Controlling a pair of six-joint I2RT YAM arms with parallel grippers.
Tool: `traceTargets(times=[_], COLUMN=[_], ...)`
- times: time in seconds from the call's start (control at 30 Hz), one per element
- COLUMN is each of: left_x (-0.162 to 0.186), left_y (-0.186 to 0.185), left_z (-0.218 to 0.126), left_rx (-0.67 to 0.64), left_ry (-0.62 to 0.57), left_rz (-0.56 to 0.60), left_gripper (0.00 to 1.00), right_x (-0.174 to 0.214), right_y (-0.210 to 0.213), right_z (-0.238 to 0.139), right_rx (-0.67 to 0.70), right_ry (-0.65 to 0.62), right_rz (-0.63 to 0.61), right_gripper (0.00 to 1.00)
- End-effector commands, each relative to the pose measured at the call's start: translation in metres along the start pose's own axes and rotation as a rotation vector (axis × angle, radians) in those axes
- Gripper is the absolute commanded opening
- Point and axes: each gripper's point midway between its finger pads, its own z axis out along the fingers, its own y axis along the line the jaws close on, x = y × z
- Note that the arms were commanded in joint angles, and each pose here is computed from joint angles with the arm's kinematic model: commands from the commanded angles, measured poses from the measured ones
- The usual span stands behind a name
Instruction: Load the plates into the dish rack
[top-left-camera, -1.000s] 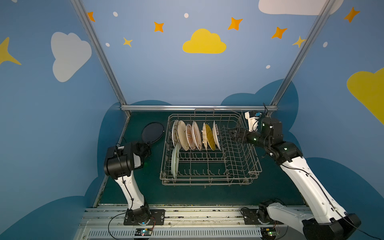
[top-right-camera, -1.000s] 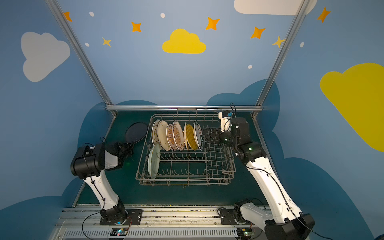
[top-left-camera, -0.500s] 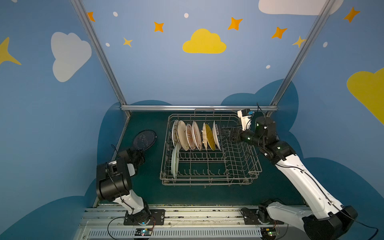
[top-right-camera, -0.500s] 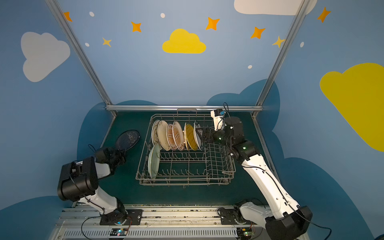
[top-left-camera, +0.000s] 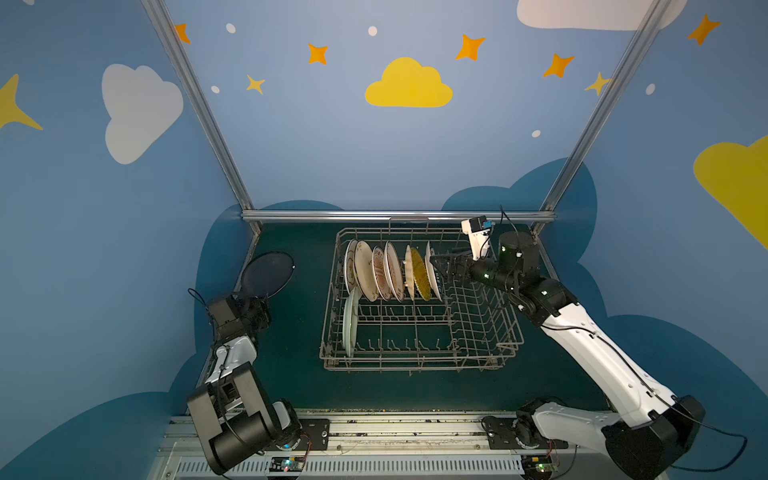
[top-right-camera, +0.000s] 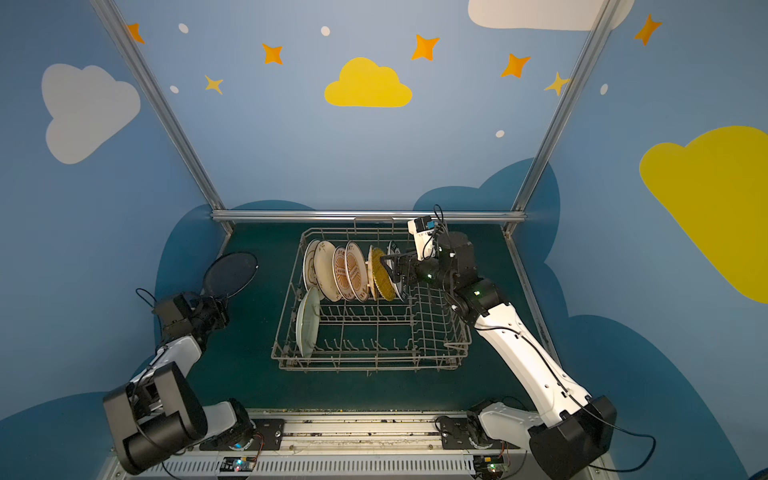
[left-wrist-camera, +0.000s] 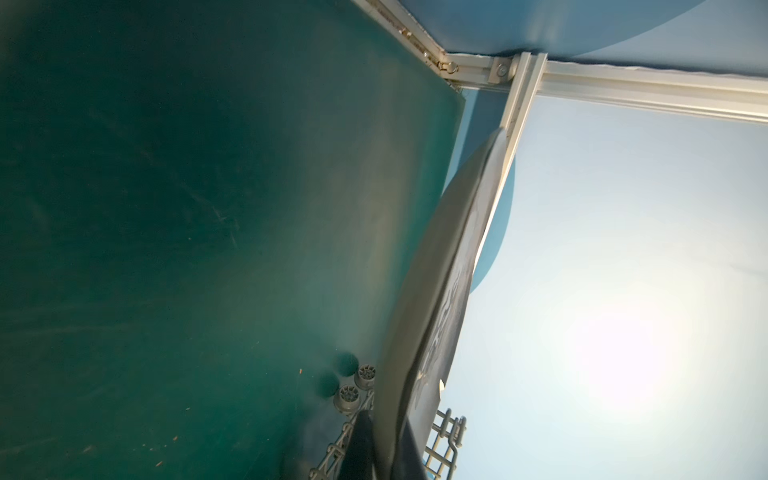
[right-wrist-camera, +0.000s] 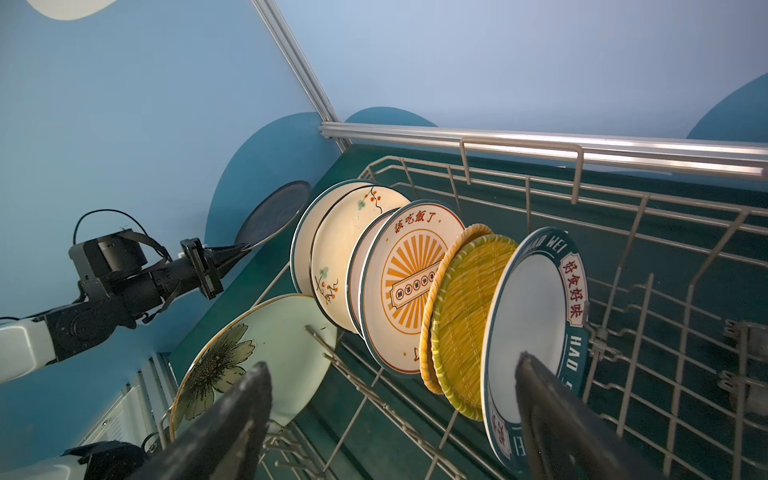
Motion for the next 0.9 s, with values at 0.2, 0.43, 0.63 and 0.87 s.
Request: traceTargets(times=[0.2,0.43,0.63,0.87], left_x=[0.031,0.050,0.080,0.125], left_y=[-0.097,-0.136,-0.165,-0.191], left_z=[-0.037,-0.060,-0.075,-0.086], left_rx=[0.200,0.267,0.284,0.280], left_ry=[0.153,0.215,0.294,0.379], left_rz=[0.234,0.244,0.306,0.374], left_gripper=[0.03,0.03,0.03,0.03], right_x=[-0.021,-0.038,-0.048,-0.057], right_y=[0.030,0.069,0.103,0.131], right_z=[0.004,0.021,0.040,0.056], right_rx=[-0.054,-0.113,-0.132,-0.114], right_ry=[-0.111,-0.156,-0.175,-0.214], right_rz=[-0.233,-0.463,-0.662,-0.897], right_gripper=[0.89,0.89,0.89,0.89])
